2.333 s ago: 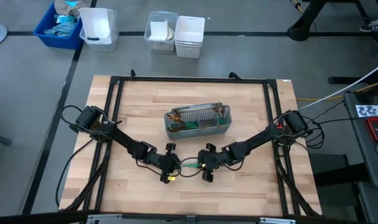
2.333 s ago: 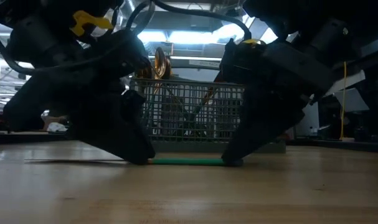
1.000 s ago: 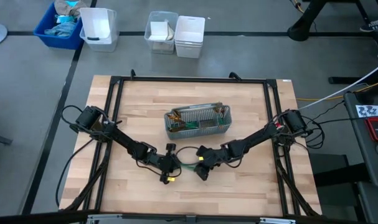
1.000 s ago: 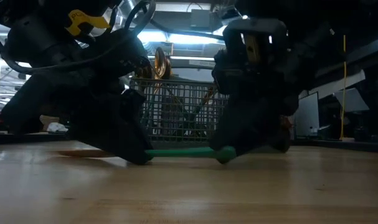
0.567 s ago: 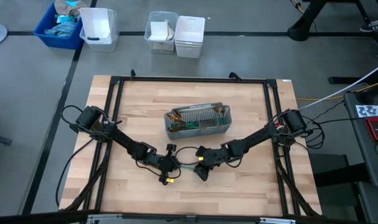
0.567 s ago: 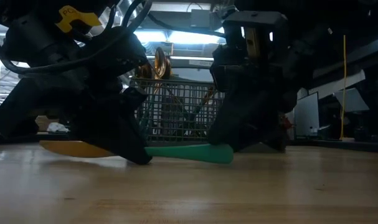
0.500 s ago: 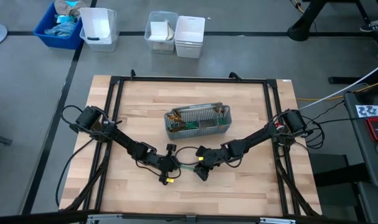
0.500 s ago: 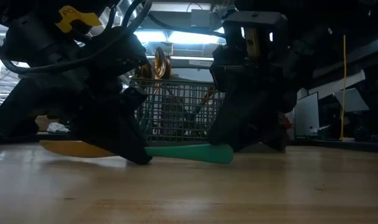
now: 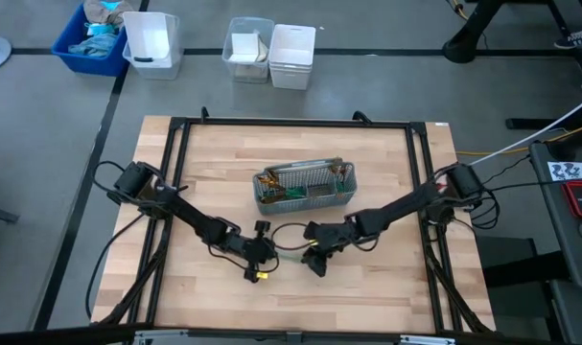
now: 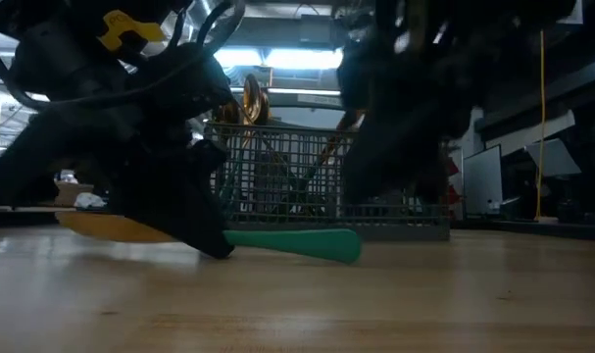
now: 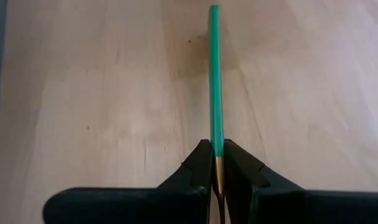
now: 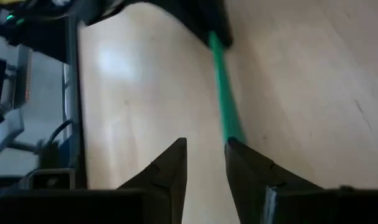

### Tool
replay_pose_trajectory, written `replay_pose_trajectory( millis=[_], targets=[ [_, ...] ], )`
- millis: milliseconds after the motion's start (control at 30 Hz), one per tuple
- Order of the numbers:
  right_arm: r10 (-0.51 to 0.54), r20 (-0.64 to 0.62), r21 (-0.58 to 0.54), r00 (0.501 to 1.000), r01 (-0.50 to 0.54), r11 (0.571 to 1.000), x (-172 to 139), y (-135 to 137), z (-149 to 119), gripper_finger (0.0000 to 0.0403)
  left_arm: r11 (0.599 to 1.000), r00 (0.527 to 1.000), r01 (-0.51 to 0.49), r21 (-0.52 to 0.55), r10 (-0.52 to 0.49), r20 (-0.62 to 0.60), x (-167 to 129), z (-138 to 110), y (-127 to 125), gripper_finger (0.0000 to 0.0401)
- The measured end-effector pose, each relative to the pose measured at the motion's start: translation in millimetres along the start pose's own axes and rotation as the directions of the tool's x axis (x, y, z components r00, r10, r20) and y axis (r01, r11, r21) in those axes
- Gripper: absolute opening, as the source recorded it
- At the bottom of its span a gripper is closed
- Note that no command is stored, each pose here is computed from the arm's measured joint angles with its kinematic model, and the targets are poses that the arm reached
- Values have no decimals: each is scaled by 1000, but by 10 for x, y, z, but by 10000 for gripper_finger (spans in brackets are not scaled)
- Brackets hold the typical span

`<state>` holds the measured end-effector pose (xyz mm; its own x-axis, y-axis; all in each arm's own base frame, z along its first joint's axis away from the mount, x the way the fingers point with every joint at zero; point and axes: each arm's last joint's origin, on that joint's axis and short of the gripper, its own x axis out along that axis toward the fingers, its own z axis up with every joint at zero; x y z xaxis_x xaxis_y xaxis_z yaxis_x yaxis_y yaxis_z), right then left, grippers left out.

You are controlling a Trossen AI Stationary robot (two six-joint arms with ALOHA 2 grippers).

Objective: Sort silverware
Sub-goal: Put the green knife in the gray silverware basket

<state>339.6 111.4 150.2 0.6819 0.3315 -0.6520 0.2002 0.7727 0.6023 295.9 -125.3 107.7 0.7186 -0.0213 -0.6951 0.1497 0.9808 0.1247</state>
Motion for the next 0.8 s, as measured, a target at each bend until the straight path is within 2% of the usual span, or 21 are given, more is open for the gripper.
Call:
replay_pose_trajectory(
  millis=[133, 267, 400, 500, 567, 633, 800],
  targets=[
    [-33, 37, -75, 999, 35, 997, -303, 111, 74, 108, 1000, 1000, 4, -23, -4, -4, -127, 101, 21, 12],
    [-131, 77, -145, 988, 141, 979, -628, 169, 89, 108, 999, 1000, -3, -36, 3, -10, -290, 288, 51, 12],
    [-275, 141, -181, 951, 298, 937, -972, 189, 58, 108, 997, 998, -56, 51, 55, 18, -559, 640, 118, 12],
    [-365, 198, -188, 910, 401, 897, -1236, 217, -6, 108, 981, 990, -144, 131, 143, 18, -799, 926, 221, 12],
    [-376, 243, -199, 894, 425, 883, -1413, 274, -56, 108, 951, 971, -239, 193, 240, 23, -958, 1136, 312, 12],
    [-366, 281, -221, 887, 431, 875, -1588, 343, -126, 108, 901, 939, -337, 275, 343, 29, -1124, 1336, 393, 12],
    [-332, 364, -317, 870, 451, 834, -1925, 425, -343, 108, 723, 831, -503, 473, 555, 37, -1388, 1640, 662, 12]
  ],
)
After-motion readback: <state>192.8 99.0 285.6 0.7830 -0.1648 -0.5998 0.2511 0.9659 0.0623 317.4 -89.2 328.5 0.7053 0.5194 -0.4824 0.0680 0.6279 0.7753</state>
